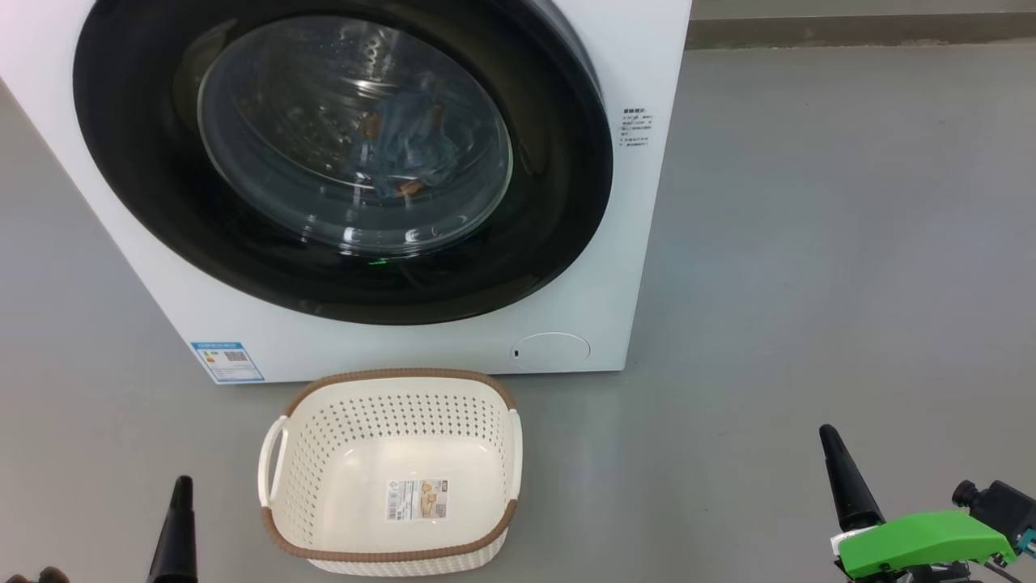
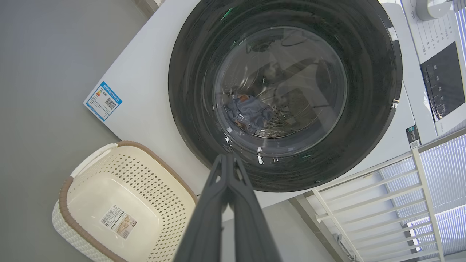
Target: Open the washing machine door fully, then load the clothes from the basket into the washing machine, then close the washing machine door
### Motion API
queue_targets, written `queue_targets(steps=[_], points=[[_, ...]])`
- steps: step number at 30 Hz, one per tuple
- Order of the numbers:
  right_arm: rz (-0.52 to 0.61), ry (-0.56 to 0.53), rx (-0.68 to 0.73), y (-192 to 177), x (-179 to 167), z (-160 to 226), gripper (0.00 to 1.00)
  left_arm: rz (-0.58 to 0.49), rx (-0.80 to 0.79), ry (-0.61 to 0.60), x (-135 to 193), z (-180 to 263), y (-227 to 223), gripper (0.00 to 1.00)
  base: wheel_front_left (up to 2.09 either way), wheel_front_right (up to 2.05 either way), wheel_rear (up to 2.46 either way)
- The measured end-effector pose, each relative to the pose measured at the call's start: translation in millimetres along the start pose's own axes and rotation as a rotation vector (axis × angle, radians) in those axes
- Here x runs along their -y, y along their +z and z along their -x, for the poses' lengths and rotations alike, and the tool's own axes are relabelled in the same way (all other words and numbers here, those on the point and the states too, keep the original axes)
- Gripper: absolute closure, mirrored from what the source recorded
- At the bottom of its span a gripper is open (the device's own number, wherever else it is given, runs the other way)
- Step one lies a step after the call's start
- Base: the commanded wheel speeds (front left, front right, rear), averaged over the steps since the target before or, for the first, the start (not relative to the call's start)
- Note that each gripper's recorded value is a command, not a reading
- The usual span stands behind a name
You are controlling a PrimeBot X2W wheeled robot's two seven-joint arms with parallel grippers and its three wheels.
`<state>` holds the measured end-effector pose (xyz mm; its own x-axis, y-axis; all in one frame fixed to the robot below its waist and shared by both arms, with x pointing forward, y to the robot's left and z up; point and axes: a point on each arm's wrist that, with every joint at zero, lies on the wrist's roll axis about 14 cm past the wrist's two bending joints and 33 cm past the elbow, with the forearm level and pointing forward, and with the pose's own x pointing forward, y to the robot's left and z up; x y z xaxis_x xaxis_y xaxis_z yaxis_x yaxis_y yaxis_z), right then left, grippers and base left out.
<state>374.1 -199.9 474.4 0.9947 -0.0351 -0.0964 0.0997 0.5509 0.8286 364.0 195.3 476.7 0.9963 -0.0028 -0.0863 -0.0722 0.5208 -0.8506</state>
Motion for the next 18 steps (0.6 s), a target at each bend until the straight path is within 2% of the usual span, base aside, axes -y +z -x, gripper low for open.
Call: queue_targets(steps=[18], points=[[-0.196, -0.007, -0.003, 3.6, 1.7, -0.3, 1.00, 0.193, -0.010, 0.011, -0.1, -3.3, -2.4, 1.00, 0.00, 0.00, 0.00]])
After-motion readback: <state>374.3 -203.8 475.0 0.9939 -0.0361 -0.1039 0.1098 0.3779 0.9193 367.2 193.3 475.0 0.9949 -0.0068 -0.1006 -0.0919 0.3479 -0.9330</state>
